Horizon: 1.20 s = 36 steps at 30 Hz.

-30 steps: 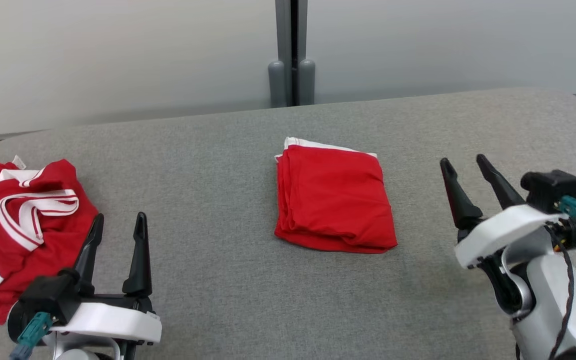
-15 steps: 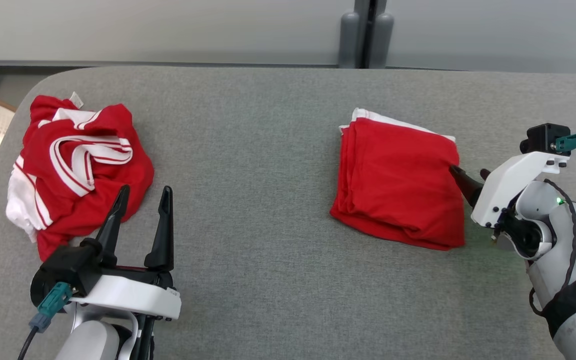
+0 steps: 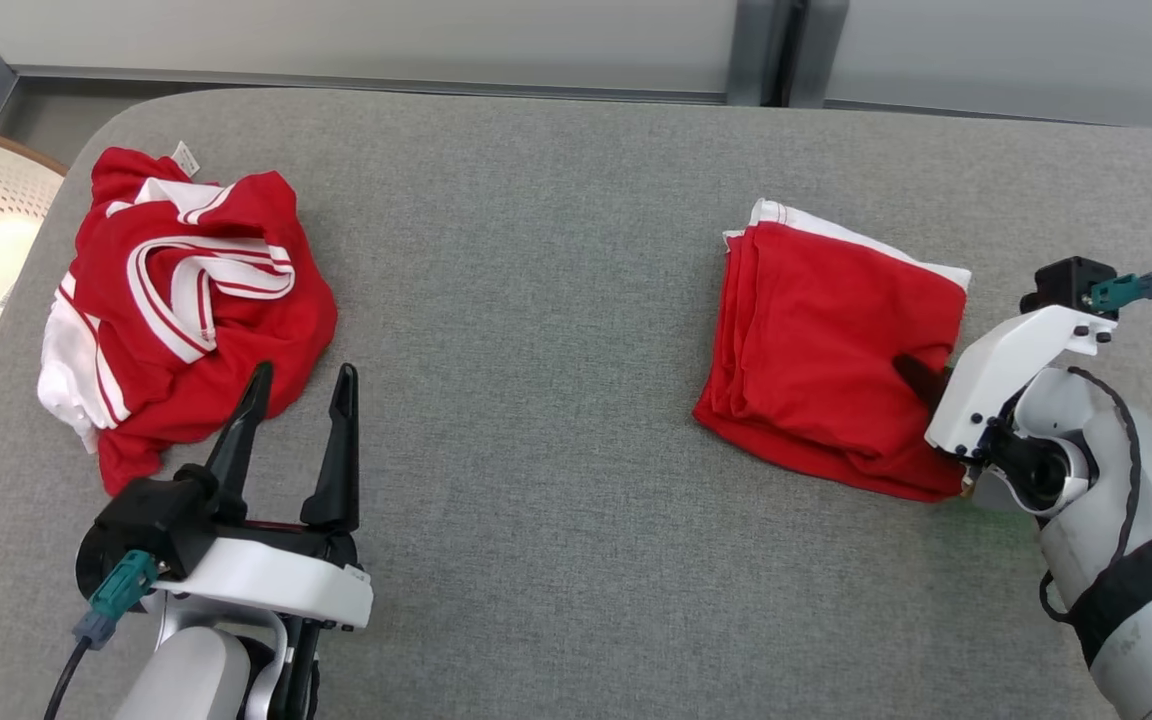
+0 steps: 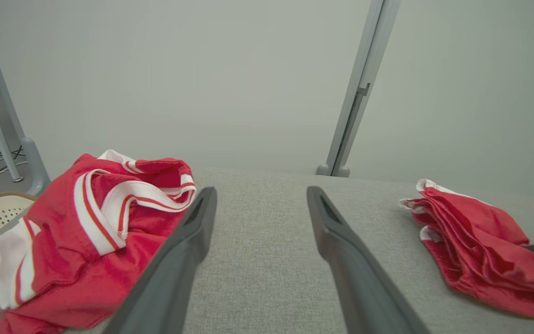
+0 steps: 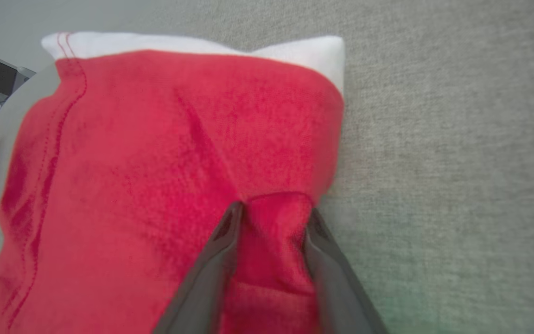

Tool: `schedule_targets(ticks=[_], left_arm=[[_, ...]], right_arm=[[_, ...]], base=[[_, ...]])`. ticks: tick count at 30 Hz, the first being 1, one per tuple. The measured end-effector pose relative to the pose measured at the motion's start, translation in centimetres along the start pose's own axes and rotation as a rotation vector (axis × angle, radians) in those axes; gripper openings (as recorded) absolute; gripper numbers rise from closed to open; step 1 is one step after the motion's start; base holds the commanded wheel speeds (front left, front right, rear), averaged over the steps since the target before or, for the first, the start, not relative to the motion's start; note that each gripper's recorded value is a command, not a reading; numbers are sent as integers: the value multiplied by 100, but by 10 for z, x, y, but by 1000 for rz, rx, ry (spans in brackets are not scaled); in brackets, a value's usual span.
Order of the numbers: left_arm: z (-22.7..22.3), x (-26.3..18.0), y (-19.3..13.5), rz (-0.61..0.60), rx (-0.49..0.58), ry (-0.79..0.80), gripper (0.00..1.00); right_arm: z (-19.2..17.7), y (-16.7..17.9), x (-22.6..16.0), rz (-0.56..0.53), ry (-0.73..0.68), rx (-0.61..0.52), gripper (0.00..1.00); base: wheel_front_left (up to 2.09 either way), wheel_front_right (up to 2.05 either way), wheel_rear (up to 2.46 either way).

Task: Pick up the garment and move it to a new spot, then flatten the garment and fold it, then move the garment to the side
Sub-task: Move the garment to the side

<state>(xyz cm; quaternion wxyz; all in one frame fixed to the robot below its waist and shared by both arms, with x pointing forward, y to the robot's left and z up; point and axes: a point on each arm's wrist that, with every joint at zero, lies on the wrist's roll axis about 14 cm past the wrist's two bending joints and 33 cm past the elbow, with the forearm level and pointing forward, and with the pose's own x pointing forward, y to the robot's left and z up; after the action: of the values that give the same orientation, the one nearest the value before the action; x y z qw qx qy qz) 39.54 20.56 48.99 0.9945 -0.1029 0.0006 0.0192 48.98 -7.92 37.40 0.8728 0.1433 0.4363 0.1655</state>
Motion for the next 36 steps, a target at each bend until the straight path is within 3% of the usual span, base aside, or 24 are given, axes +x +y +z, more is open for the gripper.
schedule_targets(ticks=[11,26,30,36], left_arm=[[3,11,-50,-159,-18,-14,100],[-13,25,-198,-604,-59,40,100],[-20,30,-222,-679,-55,60,100],[-46,46,-232,-729,-40,126,100]], right_arm=[[11,-22,-39,-38,-133,18,0],[2,-114,-132,-231,-285,136,0],[7,-134,-142,-286,-295,112,0],[33,-163,-137,-370,-263,-1,0]], base=[[0,0,0],[0,0,0],[0,0,0],[0,0,0]])
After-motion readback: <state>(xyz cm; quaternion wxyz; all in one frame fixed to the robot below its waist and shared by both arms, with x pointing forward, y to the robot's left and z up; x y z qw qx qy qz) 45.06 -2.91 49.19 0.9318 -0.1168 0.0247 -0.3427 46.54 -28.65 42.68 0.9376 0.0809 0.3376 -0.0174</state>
